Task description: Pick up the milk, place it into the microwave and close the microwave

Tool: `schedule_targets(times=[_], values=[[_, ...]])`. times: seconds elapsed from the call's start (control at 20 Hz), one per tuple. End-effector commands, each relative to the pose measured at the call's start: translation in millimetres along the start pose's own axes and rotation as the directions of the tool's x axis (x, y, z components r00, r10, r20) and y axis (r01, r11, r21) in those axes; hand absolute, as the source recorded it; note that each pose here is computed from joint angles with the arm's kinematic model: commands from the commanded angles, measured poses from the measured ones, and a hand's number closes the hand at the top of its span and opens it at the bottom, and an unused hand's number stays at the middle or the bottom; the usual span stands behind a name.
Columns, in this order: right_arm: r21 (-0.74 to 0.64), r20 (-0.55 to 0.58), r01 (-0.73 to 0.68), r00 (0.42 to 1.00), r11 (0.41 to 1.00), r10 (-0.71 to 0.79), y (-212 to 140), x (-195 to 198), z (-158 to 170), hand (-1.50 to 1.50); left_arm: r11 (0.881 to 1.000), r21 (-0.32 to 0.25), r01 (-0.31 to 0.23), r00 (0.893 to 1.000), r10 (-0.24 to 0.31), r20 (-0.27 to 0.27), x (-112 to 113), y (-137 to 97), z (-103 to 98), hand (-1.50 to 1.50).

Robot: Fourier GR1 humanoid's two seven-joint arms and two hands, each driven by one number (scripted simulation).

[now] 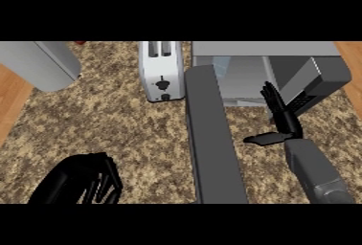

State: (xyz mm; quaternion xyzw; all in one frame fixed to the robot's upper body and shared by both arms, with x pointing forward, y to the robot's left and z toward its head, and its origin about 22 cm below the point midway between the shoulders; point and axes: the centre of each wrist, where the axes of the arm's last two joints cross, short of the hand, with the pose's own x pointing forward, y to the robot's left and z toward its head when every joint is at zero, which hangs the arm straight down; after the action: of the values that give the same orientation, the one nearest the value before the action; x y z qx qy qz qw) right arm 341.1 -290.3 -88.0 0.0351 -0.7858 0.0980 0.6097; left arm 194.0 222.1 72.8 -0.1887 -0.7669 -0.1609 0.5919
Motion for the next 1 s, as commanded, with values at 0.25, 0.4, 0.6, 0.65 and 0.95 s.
schedule_targets(times=[0.25, 0.4, 0.6, 0.65, 0.95], values=[[-0.025, 0.024, 0.042, 0.999, 0.999, -0.042, -30.4, -14.9, 65.8, -1.5, 0.991, -0.116, 0.069, 0.998, -0.067, 0.019, -14.5, -38.4, -44.2, 1.5], [-0.004, 0.028, 0.042, 0.999, 0.999, -0.042, -45.8, -7.1, 70.0, -1.5, 0.974, -0.18, 0.136, 0.991, -0.135, 0.018, -28.2, -50.8, -77.3, 1.5], [-0.011, 0.038, 0.031, 0.999, 0.999, -0.03, -57.6, -6.1, 99.3, -1.5, 0.963, -0.245, 0.116, 0.987, -0.138, -0.078, -66.8, -73.3, -76.0, 1.5], [-0.003, 0.033, 0.025, 0.999, 1.0, -0.025, -61.0, -3.8, 103.1, -1.5, 0.953, -0.267, 0.144, 0.983, -0.168, -0.068, -61.2, -86.7, -82.0, 1.5], [0.063, 0.105, -0.012, 0.994, 0.998, 0.005, -75.6, 14.5, 113.6, -1.5, 0.948, -0.256, 0.189, 0.962, -0.231, -0.144, -110.5, -95.6, -100.2, 1.5]])
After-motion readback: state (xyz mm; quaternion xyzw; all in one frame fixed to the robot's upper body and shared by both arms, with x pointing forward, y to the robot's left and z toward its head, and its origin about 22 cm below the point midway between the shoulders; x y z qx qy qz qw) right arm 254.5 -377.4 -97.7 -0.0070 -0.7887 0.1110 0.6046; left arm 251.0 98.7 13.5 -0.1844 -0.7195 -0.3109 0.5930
